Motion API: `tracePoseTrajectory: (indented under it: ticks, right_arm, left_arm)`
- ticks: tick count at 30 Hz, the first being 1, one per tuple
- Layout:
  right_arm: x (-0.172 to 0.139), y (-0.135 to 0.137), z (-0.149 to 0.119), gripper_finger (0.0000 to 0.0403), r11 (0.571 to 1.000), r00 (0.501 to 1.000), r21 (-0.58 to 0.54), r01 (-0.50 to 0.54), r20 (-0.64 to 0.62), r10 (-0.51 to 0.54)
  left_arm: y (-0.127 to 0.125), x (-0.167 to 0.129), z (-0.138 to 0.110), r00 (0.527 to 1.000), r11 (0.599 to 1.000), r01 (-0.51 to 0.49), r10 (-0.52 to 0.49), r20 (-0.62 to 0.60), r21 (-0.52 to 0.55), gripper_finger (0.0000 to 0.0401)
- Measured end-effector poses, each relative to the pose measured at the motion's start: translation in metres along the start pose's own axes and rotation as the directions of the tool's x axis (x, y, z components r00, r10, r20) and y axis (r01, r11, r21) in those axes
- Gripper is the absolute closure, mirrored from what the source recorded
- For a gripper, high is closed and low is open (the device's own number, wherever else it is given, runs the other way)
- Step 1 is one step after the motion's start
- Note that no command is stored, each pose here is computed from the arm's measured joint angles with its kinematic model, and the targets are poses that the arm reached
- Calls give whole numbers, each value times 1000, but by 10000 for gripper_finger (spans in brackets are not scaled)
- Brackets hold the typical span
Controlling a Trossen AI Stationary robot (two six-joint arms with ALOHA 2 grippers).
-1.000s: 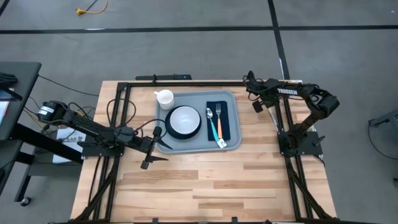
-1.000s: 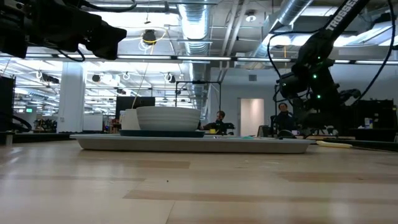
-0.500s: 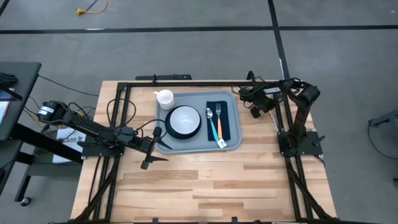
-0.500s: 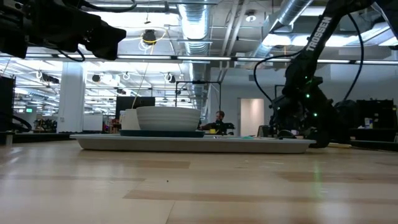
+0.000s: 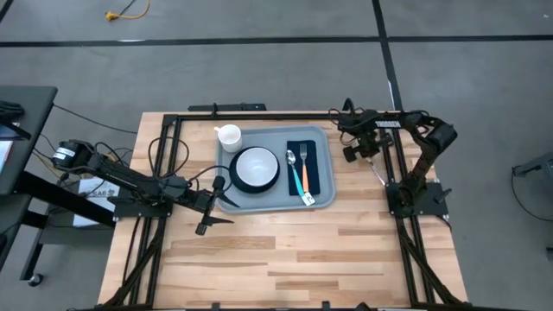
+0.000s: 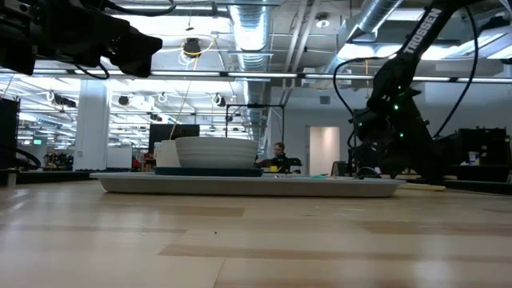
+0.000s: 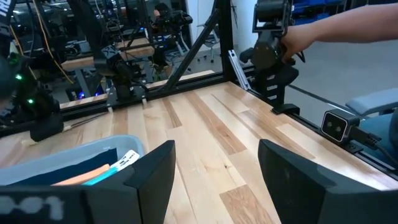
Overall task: Set up tray
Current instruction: Put the yellow knife on the black napkin to the right of the orange fork
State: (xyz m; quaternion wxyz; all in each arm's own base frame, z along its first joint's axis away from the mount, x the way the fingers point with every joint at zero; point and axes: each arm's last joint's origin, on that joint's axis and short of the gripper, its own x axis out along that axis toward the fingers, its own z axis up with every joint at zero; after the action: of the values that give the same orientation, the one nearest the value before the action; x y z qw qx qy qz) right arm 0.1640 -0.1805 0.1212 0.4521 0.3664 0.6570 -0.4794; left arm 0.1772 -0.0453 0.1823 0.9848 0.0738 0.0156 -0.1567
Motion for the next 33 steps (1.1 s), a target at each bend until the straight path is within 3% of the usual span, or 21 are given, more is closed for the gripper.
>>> tracePoseTrajectory:
  ticks: [11, 18, 26, 33]
  right_arm:
    - [-10, 2, -3, 403, 966, 964, 21, -257, -67, 258]
    - [-15, 3, 1, 403, 969, 969, 10, -246, -34, 247]
    - [-54, 0, 0, 401, 956, 952, -63, -286, 91, 291]
    - [-69, -9, -18, 357, 954, 963, -164, -249, 62, 262]
  left_arm:
    - [0, 0, 0, 1000, 1000, 0, 0, 0, -1, 182]
    - [0, 0, 0, 1000, 1000, 0, 0, 0, -1, 182]
    - [0, 0, 0, 1000, 1000, 0, 0, 0, -1, 182]
    - [0, 0, 0, 1000, 1000, 0, 0, 0, -1, 182]
